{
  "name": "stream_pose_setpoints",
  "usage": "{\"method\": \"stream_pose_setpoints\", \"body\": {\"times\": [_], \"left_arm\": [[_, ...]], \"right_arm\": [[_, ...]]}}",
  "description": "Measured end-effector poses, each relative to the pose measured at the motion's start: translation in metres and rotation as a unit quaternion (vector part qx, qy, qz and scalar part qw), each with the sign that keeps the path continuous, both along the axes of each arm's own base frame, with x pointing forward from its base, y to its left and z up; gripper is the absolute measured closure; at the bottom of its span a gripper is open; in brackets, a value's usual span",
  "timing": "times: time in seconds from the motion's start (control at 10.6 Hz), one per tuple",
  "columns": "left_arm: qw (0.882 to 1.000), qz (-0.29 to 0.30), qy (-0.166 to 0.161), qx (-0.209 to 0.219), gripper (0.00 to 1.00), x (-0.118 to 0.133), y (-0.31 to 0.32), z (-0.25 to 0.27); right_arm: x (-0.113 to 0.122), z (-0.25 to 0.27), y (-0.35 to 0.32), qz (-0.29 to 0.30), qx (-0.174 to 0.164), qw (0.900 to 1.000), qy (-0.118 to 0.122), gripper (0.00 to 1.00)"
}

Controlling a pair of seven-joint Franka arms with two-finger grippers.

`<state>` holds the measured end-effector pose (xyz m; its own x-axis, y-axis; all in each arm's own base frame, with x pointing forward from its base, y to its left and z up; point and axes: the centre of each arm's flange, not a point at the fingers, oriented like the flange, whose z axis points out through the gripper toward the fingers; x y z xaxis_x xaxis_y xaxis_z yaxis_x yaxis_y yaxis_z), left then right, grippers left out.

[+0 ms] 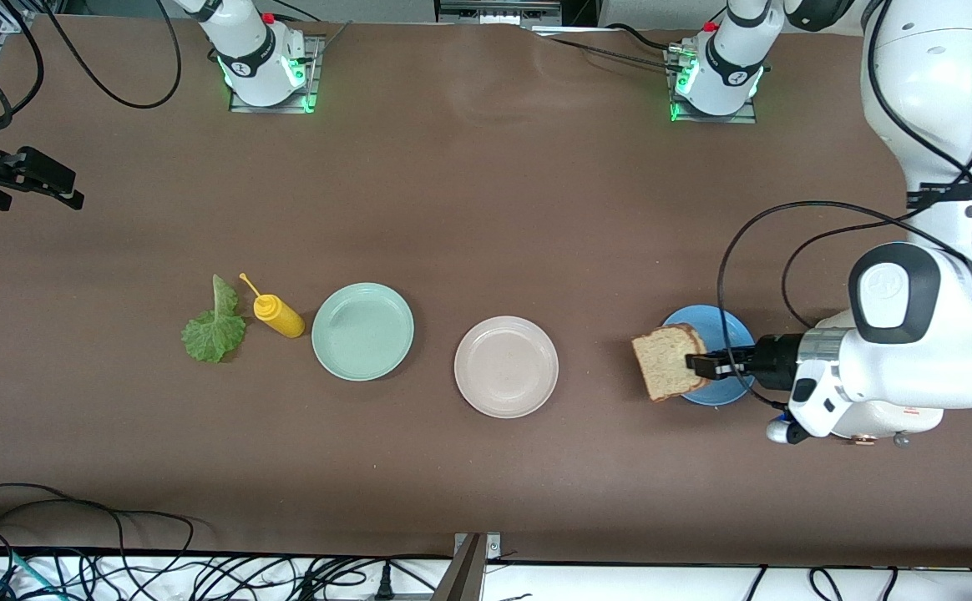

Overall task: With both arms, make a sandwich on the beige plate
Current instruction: 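Carry the bread slice to the beige plate and release it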

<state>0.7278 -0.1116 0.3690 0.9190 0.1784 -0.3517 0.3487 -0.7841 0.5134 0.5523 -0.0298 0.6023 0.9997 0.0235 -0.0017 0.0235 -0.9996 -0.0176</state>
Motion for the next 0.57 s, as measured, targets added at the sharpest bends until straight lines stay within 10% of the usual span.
{"method": "stream_pose_setpoints", "body": {"times": [0.57], "left_arm": [[0.992, 0.08, 0.007, -0.098, 0.89, 0.005, -0.058, -0.048]], "right_arm": [[0.0, 0.0, 0.0, 0.0, 0.0, 1.0, 0.0, 0.0]]}}
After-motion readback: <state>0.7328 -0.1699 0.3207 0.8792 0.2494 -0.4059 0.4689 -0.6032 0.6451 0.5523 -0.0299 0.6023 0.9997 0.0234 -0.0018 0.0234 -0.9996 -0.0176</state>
